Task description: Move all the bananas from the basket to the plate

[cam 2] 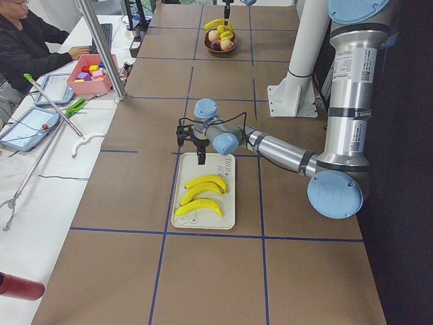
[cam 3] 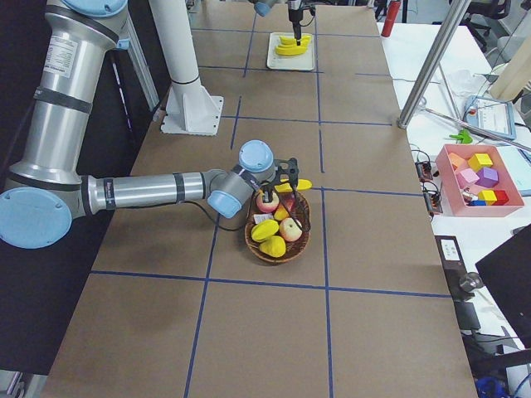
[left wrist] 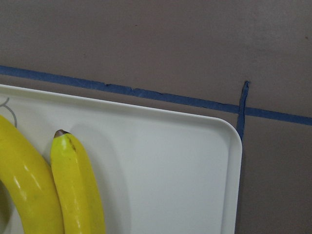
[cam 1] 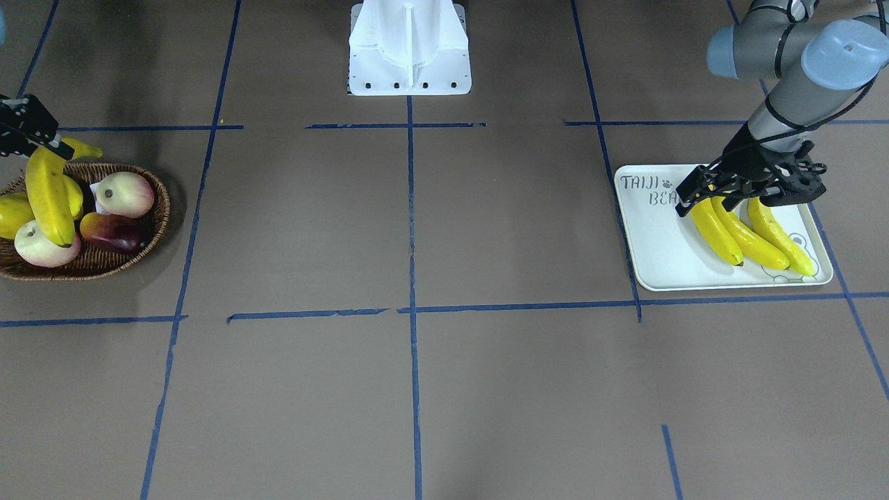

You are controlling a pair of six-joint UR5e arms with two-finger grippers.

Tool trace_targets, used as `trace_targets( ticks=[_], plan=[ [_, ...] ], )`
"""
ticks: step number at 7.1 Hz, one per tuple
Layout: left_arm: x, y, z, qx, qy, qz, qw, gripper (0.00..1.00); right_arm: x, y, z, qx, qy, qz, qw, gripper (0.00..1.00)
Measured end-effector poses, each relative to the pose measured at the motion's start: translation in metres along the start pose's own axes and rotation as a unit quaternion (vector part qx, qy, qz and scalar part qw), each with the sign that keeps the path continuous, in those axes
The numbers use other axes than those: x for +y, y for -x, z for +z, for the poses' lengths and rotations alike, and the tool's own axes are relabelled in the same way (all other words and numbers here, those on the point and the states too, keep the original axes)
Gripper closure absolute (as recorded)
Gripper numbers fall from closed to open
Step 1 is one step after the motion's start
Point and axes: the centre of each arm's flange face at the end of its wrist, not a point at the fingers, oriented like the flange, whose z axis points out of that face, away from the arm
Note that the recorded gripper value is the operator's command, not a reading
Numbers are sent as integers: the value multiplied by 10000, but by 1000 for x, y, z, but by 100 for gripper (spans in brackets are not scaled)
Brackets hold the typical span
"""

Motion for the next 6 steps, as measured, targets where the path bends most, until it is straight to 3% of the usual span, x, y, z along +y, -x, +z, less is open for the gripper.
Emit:
trace_targets(
  ticks=[1,3,6],
  plan=[
    [-2,-10,-2,69,-16,-36,10000,1,-20,29,-2,-225,-63,-135,9996,99],
    [-14,-78,-9,501,-97,-416,9978,1,-54,124,58,-474,-106,-50,9988,99],
    [-9,-187,-38,1599,-64,-1080,9812,1,-33,280,158,-985,-433,276,9938,98]
  ],
)
